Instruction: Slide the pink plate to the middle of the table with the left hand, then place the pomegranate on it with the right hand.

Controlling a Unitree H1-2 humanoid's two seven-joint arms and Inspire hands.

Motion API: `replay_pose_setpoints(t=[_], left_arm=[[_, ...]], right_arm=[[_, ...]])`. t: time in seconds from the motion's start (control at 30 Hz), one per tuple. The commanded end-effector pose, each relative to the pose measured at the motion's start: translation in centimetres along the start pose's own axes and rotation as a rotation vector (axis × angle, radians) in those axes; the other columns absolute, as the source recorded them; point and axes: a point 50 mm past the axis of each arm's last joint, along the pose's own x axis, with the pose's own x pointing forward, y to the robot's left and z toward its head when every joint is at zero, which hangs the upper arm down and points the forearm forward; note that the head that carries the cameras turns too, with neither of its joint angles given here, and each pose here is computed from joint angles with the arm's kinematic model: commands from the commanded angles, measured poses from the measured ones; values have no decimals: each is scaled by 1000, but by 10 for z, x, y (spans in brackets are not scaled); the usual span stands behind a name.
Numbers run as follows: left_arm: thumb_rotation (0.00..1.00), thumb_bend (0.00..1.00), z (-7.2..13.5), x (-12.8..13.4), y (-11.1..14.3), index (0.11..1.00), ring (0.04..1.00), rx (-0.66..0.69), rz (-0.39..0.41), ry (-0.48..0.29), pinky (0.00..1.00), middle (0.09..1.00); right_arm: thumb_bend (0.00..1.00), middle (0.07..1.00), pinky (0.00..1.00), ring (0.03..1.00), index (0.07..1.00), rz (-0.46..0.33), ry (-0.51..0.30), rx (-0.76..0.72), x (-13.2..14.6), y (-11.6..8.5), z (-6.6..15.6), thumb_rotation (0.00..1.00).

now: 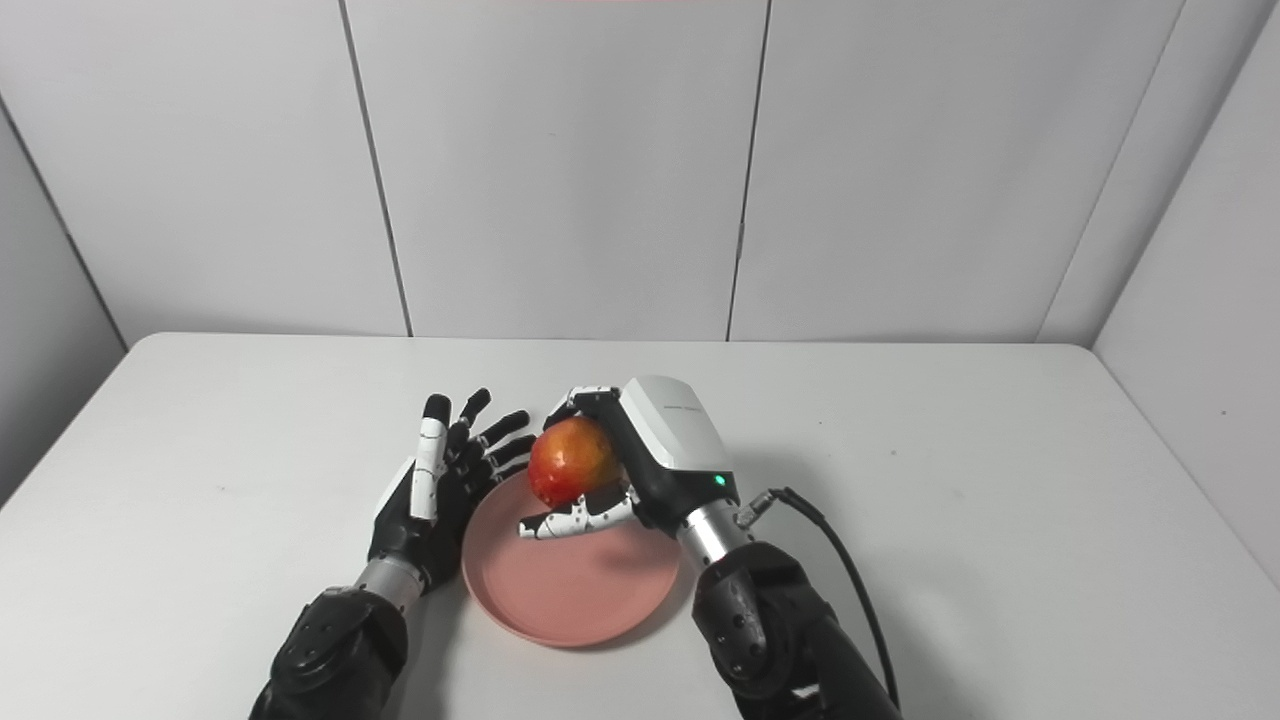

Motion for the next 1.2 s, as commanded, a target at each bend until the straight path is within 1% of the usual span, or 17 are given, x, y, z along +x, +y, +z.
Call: replay_pose_setpoints(t=[0.0,0.13,0.33,0.43,0.57,0.8,0.9,0.93,0.97,1.0,1.03,1.07,1.13,1.17], left_arm=[[1000,843,-2,4,-3,1000,816,1,-1,39,783,853],[1000,830,-2,4,-3,1000,808,-4,-4,38,767,847],[1000,832,0,5,-4,1000,832,2,-10,43,772,845],[1000,828,0,6,-4,1000,832,5,-12,43,776,841],[1000,830,1,6,-5,996,822,-3,-2,42,758,834],[1000,835,1,7,-5,1000,815,13,-17,46,783,842],[1000,839,1,7,-5,1000,813,6,-22,47,800,845],[1000,832,1,7,-5,1000,823,4,-22,47,796,851],[1000,830,0,7,-5,1000,826,2,-20,46,794,853],[1000,833,0,8,-6,1000,819,1,-19,46,761,859],[1000,830,0,8,-6,1000,818,-3,-19,47,744,867],[1000,822,0,8,-6,1000,820,-5,-21,46,735,878],[1000,817,0,8,-5,1000,823,-8,-29,45,733,880],[1000,816,0,8,-5,1000,823,-8,-33,44,728,876]], right_arm=[[504,384,231,298,485,-37,-69,-9,8,-6,12,150],[504,391,234,302,485,-8,-56,0,9,4,13,146],[503,392,243,308,486,39,-47,-9,10,17,10,147],[502,394,236,303,488,53,-38,-14,10,22,7,146],[502,402,240,311,489,82,-13,-40,11,25,1,149],[507,412,242,316,488,82,-2,-53,10,27,-2,155],[509,446,266,346,490,70,1,-72,9,27,-4,163],[510,486,286,379,492,64,3,-80,9,27,-4,172],[510,499,293,391,493,57,4,-90,8,27,-4,175],[712,520,309,410,583,52,4,-97,7,27,-5,428],[796,554,338,444,625,47,4,-107,7,26,-4,522],[865,605,391,500,665,42,5,-115,6,26,-4,587],[894,641,437,547,686,33,5,-119,6,25,-4,607],[913,671,480,589,700,28,2,-116,5,25,-4,614]])
